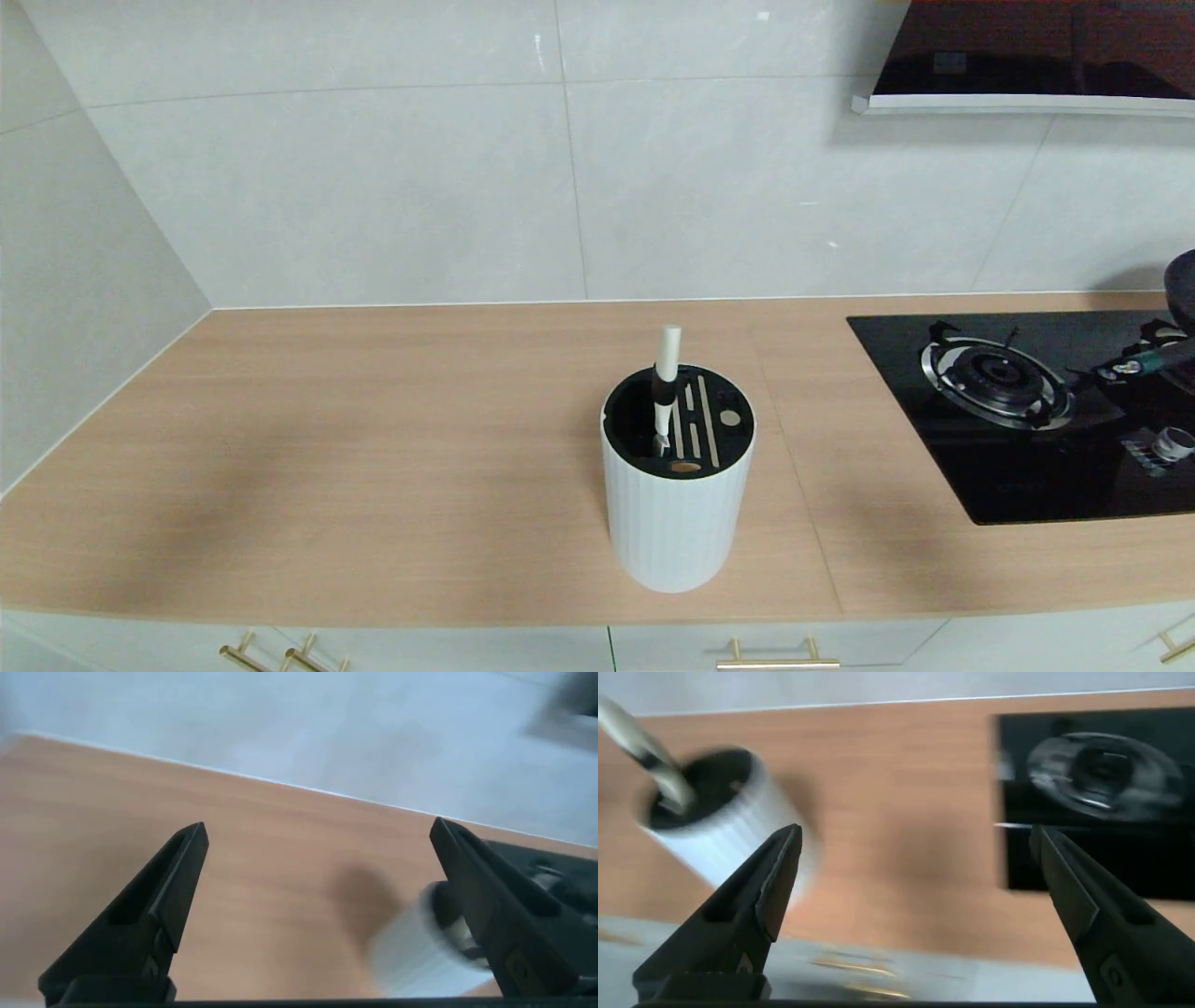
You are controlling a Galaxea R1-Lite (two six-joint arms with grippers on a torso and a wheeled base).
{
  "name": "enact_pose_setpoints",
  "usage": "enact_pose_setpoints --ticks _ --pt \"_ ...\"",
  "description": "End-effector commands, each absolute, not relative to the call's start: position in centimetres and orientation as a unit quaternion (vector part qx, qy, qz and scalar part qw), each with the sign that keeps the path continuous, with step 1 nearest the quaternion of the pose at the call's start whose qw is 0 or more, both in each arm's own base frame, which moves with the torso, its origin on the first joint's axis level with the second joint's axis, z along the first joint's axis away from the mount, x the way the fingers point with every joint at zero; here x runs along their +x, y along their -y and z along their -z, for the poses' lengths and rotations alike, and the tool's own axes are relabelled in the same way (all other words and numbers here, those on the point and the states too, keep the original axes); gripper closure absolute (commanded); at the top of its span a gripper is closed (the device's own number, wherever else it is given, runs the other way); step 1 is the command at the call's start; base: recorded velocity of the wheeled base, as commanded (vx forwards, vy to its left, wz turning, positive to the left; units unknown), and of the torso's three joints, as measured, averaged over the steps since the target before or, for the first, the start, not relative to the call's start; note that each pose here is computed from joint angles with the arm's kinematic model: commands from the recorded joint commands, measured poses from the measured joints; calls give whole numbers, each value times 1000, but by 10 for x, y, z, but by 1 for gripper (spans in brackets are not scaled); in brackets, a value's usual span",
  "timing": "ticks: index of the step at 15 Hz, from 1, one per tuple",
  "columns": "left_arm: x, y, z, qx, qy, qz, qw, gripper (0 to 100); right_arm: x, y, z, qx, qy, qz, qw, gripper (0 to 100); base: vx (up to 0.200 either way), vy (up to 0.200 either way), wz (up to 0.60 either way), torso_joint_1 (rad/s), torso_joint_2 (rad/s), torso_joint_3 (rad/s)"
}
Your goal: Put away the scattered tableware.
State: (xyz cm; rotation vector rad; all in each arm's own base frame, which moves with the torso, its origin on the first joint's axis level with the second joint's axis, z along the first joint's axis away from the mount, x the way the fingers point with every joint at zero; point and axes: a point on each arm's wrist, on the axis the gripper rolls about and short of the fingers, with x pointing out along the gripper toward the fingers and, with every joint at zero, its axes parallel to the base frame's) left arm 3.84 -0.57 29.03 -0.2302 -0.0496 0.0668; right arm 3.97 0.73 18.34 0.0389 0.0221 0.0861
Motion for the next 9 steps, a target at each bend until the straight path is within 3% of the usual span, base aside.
enact_pose_setpoints --ticks 1,7,9 --pt "-14 -16 -253 -96 69 -83 989 0 -3 5 -167 19 86 -10 996 0 0 0 0 0 0 0" --pt "-53 -15 -170 -59 102 -180 977 0 -45 4 -144 5 146 83 986 0 0 0 0 0 0 0" --pt "-56 -10 -154 -55 105 -200 972 0 -46 4 -138 -17 137 106 985 0 0 0 0 0 0 0"
